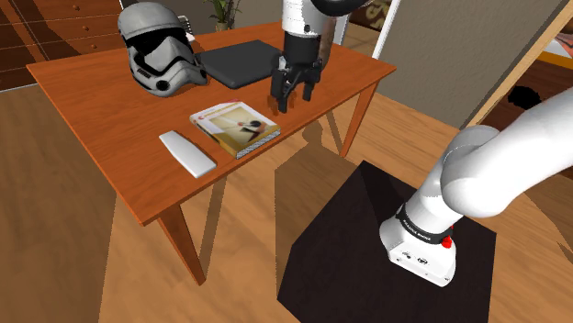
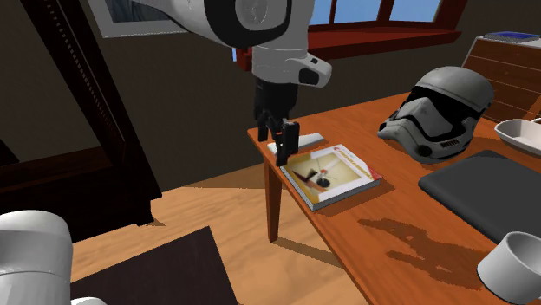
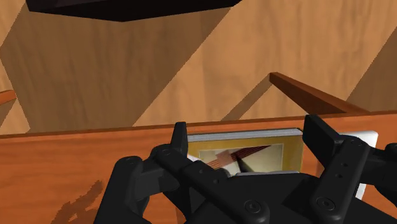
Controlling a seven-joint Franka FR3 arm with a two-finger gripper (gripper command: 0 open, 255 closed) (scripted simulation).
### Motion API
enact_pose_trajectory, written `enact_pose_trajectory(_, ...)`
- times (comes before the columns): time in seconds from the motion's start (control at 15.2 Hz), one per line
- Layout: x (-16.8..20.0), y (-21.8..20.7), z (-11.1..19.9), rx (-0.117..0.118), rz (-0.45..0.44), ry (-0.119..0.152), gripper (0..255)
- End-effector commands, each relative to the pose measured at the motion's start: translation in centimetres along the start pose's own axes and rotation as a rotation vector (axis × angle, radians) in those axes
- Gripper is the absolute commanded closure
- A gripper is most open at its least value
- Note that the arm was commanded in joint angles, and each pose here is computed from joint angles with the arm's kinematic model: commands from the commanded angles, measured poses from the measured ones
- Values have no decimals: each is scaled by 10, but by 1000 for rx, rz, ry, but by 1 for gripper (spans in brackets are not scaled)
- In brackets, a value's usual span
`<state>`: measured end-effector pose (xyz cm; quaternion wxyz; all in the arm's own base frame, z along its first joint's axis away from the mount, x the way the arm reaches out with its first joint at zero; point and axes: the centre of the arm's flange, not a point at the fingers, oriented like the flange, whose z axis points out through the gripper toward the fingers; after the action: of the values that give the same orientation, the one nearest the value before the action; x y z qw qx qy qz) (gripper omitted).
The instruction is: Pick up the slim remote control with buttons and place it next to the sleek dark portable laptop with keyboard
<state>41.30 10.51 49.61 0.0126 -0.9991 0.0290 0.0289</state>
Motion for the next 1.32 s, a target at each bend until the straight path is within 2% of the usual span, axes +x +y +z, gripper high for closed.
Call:
enact_pose_trajectory(0.0, 19, -18, 12, -1, 0, 5, 0)
enact_pose_trajectory(1.25, 179, -186, 105, -27, 1, 44, 0)
